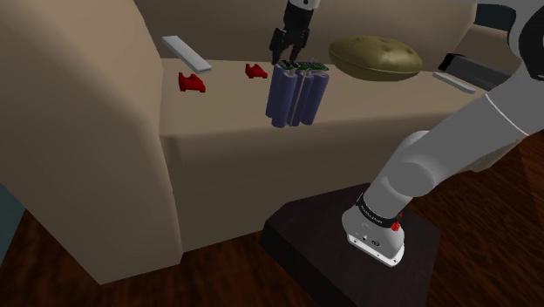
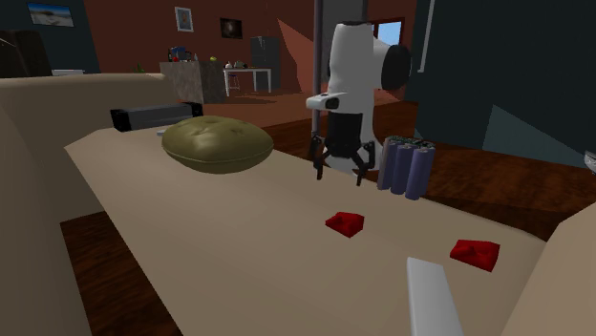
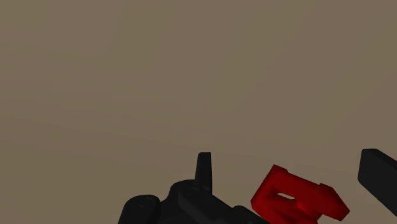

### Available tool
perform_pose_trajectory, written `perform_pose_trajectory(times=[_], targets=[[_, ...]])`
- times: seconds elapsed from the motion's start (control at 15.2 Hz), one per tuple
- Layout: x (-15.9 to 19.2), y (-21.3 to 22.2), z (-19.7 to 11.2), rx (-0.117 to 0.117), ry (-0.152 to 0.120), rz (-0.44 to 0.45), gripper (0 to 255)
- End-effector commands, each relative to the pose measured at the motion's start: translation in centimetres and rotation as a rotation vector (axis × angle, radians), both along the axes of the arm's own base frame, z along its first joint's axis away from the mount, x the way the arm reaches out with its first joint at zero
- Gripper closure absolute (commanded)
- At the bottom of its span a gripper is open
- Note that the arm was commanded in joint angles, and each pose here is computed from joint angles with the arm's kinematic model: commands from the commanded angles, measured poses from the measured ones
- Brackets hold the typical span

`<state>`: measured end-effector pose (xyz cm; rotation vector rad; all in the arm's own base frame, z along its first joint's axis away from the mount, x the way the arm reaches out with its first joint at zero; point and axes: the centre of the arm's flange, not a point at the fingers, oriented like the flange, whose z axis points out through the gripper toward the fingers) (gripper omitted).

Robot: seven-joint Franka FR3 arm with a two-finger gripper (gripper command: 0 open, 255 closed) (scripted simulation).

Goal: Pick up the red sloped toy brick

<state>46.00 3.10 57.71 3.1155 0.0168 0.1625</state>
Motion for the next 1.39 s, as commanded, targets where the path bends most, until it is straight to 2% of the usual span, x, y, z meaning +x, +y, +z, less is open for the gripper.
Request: perform_pose_trajectory(times=[0.0, 0.4, 0.99, 1.06, 1.32], targets=[[2.3, 0.7, -0.6, 0.003, -0.009, -0.014, 0], [9.2, 2.8, -2.0, 0.011, -0.034, -0.055, 0], [9.2, 2.8, -6.0, 0.011, -0.034, -0.055, 0], [9.1, 2.8, -6.0, 0.011, -0.034, -0.055, 255], [9.1, 2.8, -6.0, 0.011, -0.034, -0.055, 255]])
